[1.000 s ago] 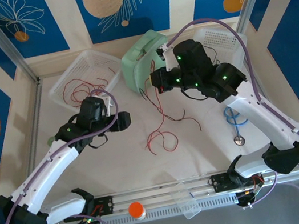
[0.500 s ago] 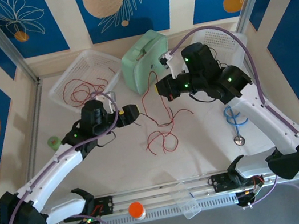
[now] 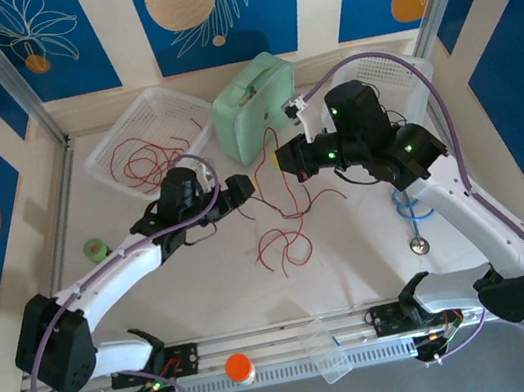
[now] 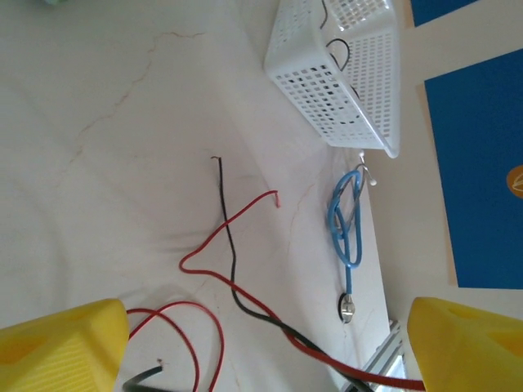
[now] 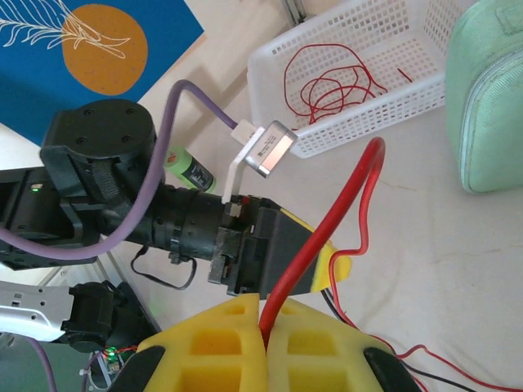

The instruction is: Untangle the cables

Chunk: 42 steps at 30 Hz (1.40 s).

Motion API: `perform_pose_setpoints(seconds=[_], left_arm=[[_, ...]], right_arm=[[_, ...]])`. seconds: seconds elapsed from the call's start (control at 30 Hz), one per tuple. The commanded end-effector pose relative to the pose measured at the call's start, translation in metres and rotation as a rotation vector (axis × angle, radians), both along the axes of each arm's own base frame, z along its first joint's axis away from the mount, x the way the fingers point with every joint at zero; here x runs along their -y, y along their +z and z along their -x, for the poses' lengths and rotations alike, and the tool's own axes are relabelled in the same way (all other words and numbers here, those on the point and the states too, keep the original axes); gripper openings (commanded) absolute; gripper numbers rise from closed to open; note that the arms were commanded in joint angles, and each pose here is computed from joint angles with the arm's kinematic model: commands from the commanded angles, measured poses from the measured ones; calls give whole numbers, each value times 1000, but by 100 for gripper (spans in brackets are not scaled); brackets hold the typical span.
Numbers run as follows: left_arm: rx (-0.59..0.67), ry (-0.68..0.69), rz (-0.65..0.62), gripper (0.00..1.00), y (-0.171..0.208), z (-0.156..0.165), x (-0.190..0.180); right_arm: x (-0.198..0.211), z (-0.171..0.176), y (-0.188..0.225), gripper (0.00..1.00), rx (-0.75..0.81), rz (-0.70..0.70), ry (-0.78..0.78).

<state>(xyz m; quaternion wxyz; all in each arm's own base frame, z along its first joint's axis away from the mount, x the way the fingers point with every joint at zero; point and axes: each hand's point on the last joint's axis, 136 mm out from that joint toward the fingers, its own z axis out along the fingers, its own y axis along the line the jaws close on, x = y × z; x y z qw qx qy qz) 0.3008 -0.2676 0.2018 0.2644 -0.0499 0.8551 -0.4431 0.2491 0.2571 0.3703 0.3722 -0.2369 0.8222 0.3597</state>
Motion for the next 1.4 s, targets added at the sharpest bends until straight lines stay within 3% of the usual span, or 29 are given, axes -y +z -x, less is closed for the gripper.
perform_pose_setpoints(seconds=[0.0, 0.13, 0.23, 0.53, 0.87, 1.13, 1.23, 1.33, 1.37], left_arm=[[25, 110, -67, 87, 24, -1, -34], [-4, 250, -150, 86, 33, 9, -81], [-21, 250, -151, 87, 41, 22, -90], [-300, 103, 278, 86, 24, 37, -25], [-303, 220, 386, 86, 13, -1, -15], [-361, 191, 410, 84, -7, -14, 7], [-371, 190, 407, 77, -14, -17, 10], [-372, 189, 407, 56, -17, -20, 12], [-374, 188, 406, 43, -18, -20, 13]], right_arm=[[1, 1, 2, 0, 9, -22, -5], [-2, -1, -3, 0, 3, -29, -11], [-5, -3, -7, 0, -6, -38, -13], [-11, -3, -13, 0, -19, -54, -4], [-19, 6, -16, 0, -23, -55, 19], [-22, 8, -21, 0, -33, -56, 24], [-23, 8, -22, 0, -34, -59, 26], [-24, 8, -21, 0, -31, -58, 26], [-23, 8, -21, 0, -30, -57, 24]])
